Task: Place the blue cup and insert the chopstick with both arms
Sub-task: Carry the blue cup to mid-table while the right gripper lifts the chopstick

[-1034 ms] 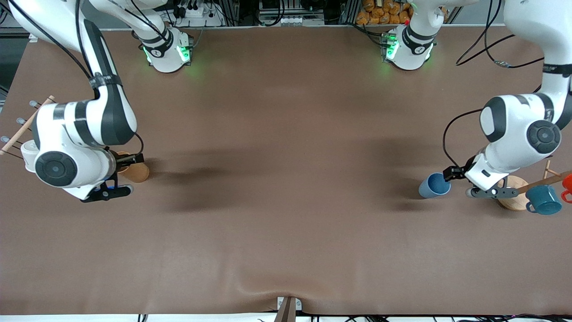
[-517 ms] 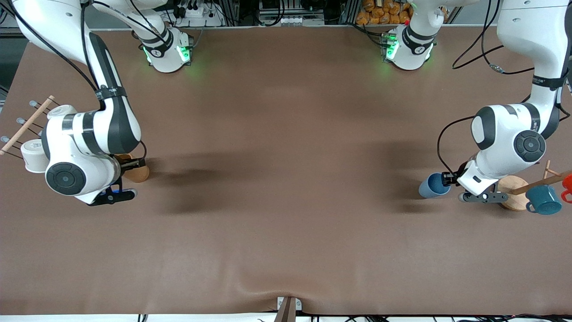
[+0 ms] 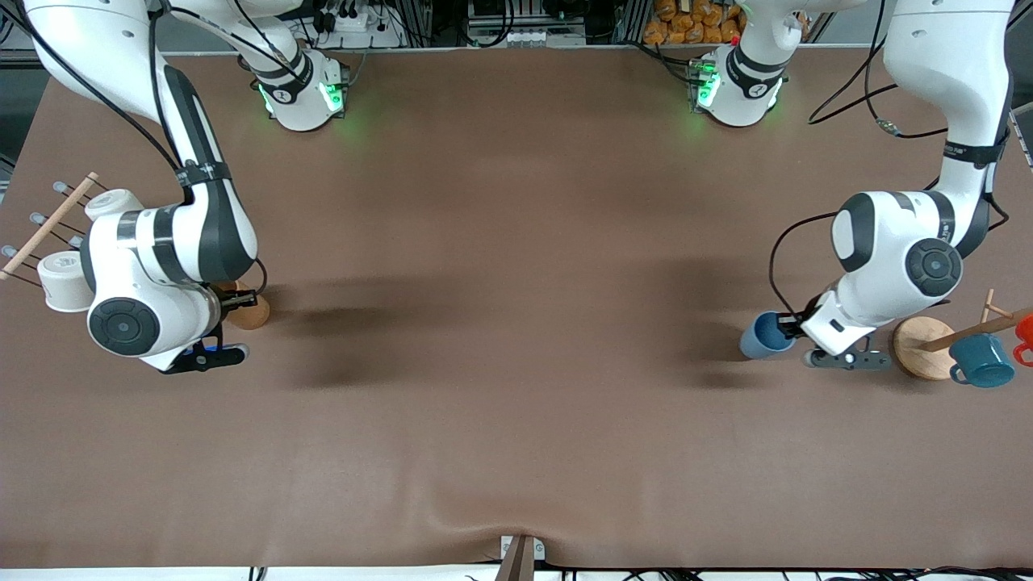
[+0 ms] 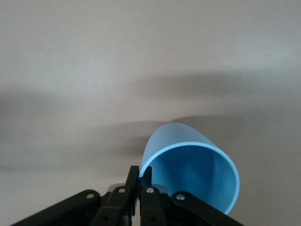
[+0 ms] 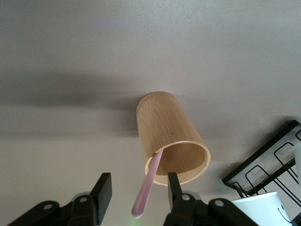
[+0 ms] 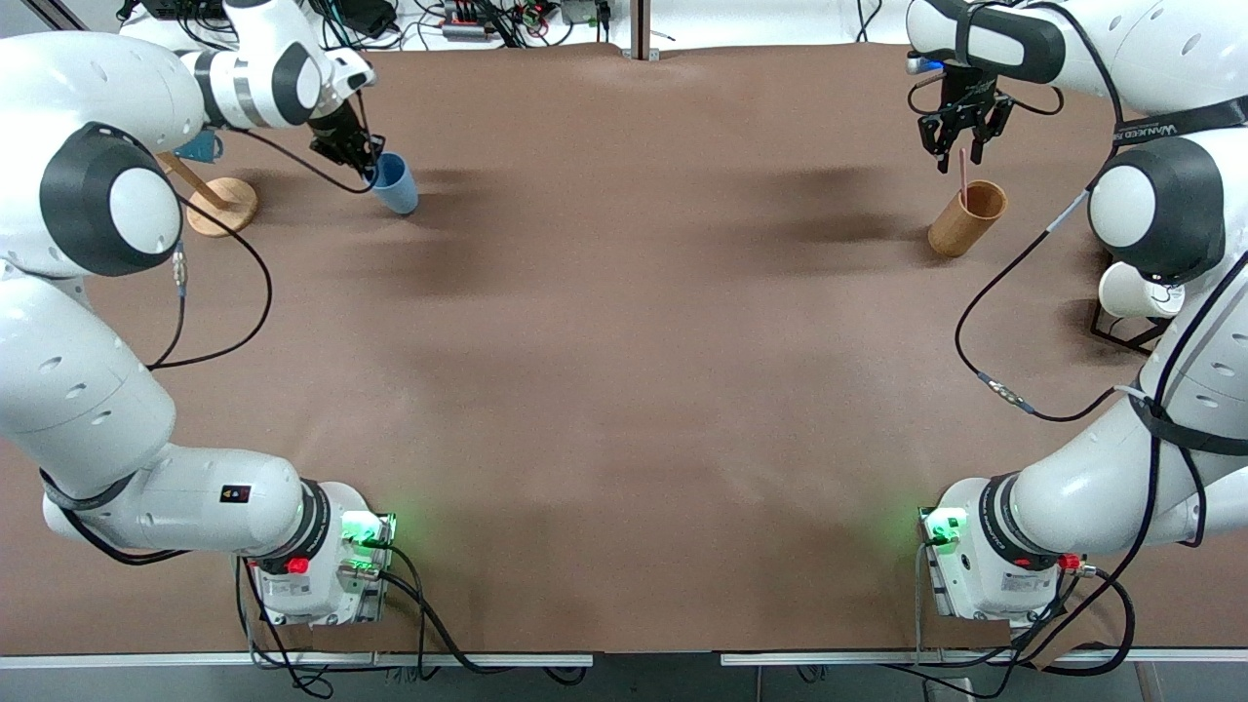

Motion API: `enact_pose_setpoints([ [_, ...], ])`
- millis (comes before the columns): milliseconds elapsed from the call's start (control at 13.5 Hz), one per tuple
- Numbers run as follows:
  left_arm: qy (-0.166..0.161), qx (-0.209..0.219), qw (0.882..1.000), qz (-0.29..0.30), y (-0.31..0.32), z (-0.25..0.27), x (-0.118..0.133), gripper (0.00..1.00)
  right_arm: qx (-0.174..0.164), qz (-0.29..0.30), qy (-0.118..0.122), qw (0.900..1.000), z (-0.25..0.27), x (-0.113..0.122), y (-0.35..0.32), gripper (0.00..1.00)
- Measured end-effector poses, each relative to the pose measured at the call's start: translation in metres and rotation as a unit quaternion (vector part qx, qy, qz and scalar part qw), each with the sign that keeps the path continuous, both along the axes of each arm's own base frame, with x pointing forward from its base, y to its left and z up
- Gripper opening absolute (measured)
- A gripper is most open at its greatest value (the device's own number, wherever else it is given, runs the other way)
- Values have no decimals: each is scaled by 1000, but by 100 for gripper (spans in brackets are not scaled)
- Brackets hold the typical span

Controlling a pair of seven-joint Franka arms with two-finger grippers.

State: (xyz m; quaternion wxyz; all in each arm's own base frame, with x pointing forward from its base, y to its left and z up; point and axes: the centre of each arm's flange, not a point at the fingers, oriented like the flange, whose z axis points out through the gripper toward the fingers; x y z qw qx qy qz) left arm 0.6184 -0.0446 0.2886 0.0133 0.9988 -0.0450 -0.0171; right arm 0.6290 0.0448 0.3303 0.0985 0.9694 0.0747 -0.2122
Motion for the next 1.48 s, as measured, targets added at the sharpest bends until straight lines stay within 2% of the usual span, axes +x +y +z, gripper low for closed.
enact_pose_setpoints([
  [74, 14, -4, 1000, -12, -18, 15, 3, 5, 0, -1, 0, 1000, 0, 0, -1, 48],
  [148, 28, -8, 999, -16, -37, 30, 3, 5, 0, -1, 0, 1000, 0, 0, -1, 34],
  [222, 36, -12, 999, -14, -59, 44, 2, 5, -1, -2, 0, 1000, 0, 0, -1, 28],
  [517, 37, -27, 999, 15, -144, 69, -11, 5, -3, -5, 5, 1000, 0, -1, -1, 26],
  [591, 37, -29, 999, 20, -162, 72, -15, 5, -5, -5, 7, 1000, 0, -2, -2, 15],
  [665, 36, -30, 999, 26, -180, 75, -20, 5, -8, -6, 10, 1000, 1, -3, -3, 11],
  [1182, 37, -27, 996, 78, -336, 86, -83, 5, -11, -10, 27, 1000, 8, -7, -3, 11],
  [1330, 46, -25, 993, 102, -380, 76, -104, 5, -11, -13, 21, 1000, 33, -9, -4, 11],
  [1477, 60, -16, 991, 120, -421, 54, -126, 5, -8, -15, 1, 1000, 73, -13, -4, 11],
])
